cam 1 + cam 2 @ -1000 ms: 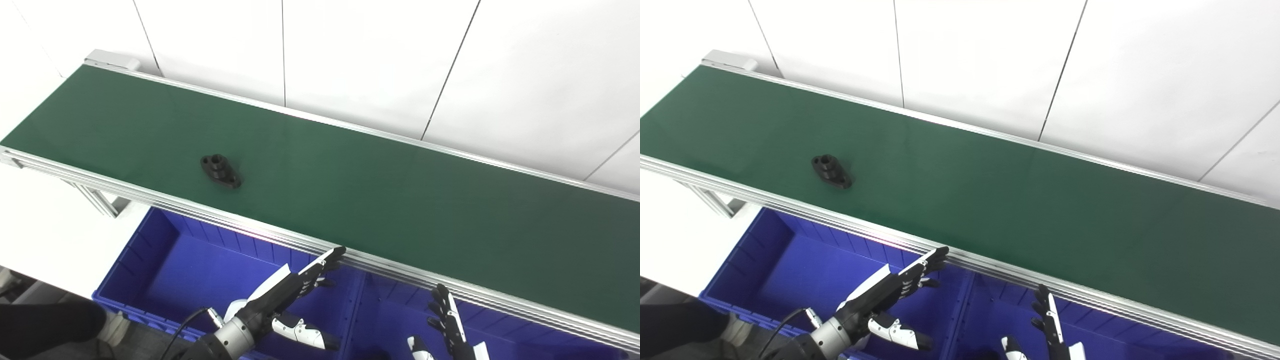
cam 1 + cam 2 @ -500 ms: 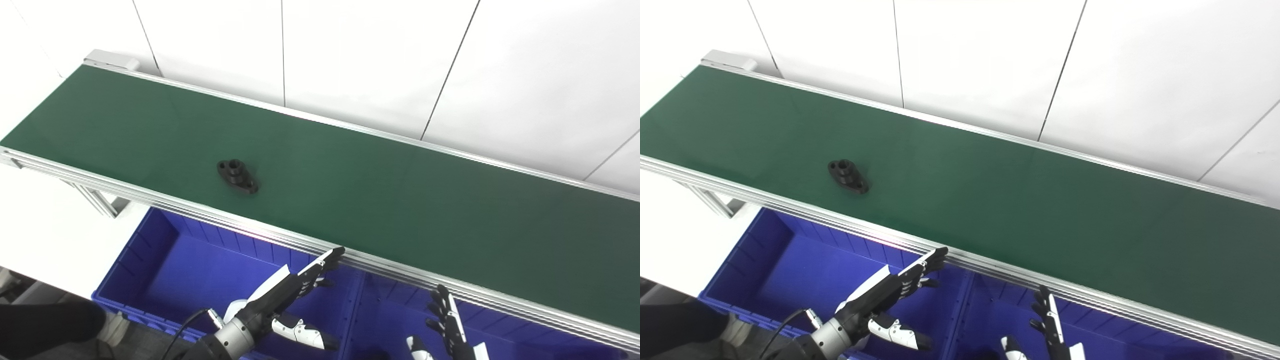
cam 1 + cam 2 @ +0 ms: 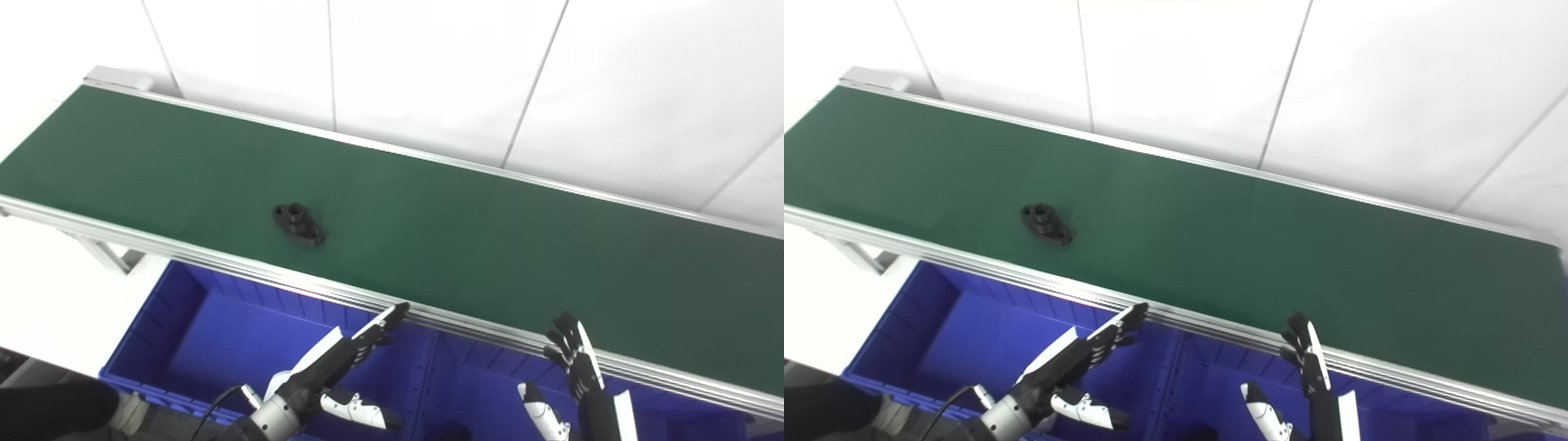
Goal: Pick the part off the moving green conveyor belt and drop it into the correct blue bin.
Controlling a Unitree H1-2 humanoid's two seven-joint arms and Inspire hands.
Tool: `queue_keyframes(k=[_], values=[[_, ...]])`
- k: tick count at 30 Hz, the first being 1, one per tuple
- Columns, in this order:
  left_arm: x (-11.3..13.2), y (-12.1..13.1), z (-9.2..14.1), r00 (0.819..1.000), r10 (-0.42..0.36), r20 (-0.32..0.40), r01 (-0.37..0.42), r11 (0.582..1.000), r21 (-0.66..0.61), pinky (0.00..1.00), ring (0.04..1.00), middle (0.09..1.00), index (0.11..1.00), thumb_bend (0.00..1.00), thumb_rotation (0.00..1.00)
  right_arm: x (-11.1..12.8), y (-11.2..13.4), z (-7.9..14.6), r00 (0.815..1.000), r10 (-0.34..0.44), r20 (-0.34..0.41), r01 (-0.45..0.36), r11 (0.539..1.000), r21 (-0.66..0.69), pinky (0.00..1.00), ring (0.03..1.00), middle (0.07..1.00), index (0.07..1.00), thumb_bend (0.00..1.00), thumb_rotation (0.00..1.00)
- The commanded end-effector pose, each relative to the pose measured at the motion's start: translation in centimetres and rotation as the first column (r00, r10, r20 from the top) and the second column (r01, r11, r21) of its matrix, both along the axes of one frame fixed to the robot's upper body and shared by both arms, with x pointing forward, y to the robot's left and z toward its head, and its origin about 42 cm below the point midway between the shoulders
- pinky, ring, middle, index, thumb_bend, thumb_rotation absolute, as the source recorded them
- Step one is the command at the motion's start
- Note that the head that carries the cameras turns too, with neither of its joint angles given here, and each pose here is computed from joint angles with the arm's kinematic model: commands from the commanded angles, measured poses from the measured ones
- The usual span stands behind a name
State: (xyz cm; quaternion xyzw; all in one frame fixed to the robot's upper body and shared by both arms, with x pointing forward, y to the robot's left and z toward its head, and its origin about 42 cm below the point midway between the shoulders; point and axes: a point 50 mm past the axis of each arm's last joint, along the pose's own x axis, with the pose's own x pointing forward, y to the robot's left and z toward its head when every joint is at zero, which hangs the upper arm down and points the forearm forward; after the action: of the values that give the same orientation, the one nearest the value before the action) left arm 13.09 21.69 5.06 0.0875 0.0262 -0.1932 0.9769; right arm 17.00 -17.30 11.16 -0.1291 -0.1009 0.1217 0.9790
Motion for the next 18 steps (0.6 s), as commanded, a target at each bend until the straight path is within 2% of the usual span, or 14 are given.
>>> queue_keyframes(k=[1, 5, 13, 18], values=[[0.2, 0.4, 1.0, 0.997, 0.001, 0.072, -0.002, 1.000, 0.007, 0.97, 1.000, 1.000, 1.000, 0.75, 0.43, 1.3, 0.3, 2.1, 0.996, -0.003, 0.092, 0.001, 1.000, 0.016, 0.81, 0.890, 0.920, 0.945, 0.65, 0.61], [0.4, 1.0, 1.0, 0.997, 0.002, 0.074, -0.003, 1.000, 0.019, 0.96, 1.000, 1.000, 1.000, 0.74, 0.42, 3.6, 0.4, 4.1, 0.986, 0.011, 0.165, -0.006, 0.999, -0.033, 0.82, 0.877, 0.887, 0.941, 0.65, 0.57], [0.5, 2.4, 0.9, 0.997, 0.002, 0.073, -0.004, 1.000, 0.031, 0.99, 1.000, 1.000, 1.000, 0.72, 0.44, 7.4, 0.5, 6.9, 0.984, 0.027, 0.176, -0.003, 0.991, -0.135, 0.81, 0.866, 0.868, 0.934, 0.66, 0.49], [0.1, 3.0, 1.0, 0.998, 0.019, 0.058, -0.020, 1.000, 0.018, 1.00, 1.000, 1.000, 1.000, 0.72, 0.45, 9.4, 0.9, 7.7, 0.984, 0.052, 0.170, -0.018, 0.980, -0.196, 0.80, 0.856, 0.866, 0.925, 0.66, 0.44]])
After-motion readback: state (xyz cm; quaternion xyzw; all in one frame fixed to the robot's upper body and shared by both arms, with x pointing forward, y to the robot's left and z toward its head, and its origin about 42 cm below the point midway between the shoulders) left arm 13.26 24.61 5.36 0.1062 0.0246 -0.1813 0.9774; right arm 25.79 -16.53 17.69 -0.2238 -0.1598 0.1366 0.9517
